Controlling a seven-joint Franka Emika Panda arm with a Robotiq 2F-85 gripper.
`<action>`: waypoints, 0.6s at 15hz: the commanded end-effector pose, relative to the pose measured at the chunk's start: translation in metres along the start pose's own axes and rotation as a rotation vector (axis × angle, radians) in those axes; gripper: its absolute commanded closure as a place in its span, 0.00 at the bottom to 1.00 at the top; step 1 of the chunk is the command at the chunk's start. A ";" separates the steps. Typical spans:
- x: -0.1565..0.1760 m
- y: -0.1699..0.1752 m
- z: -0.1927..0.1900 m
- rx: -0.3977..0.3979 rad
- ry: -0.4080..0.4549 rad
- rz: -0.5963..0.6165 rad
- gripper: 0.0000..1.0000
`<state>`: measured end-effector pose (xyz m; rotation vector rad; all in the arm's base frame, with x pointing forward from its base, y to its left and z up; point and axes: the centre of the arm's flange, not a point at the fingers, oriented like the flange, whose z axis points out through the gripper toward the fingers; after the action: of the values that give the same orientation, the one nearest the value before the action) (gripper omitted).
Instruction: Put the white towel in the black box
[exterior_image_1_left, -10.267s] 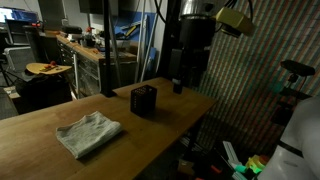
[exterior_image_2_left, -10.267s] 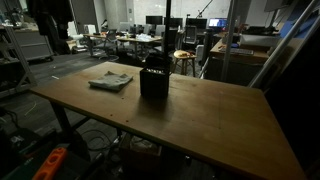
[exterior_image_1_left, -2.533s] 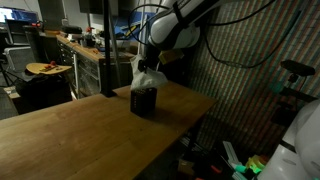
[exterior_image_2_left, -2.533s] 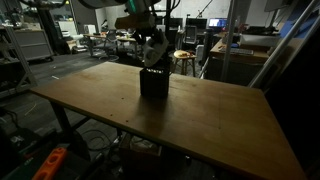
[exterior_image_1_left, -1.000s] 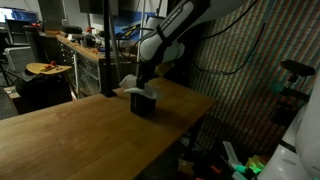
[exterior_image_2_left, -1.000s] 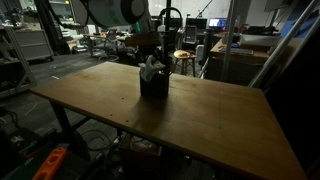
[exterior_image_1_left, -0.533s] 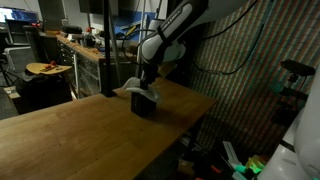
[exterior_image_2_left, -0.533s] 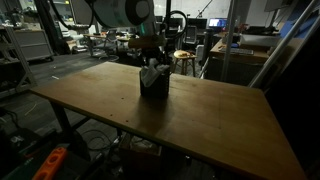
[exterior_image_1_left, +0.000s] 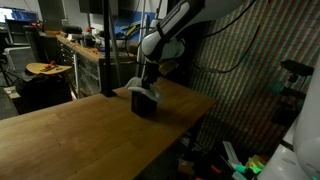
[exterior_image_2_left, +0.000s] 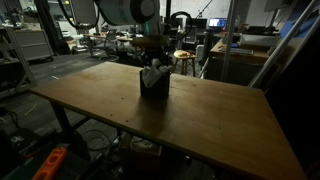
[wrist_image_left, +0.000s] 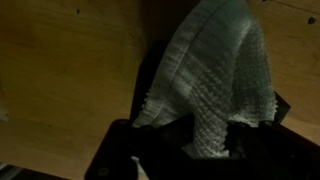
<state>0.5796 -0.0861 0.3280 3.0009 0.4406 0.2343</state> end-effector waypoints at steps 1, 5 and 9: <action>0.015 -0.003 -0.002 0.015 -0.027 -0.019 0.98; 0.025 -0.020 -0.003 0.021 -0.043 -0.053 0.98; 0.037 -0.032 -0.008 0.021 -0.044 -0.083 0.98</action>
<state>0.5909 -0.0531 0.3286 3.0065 0.5328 0.1676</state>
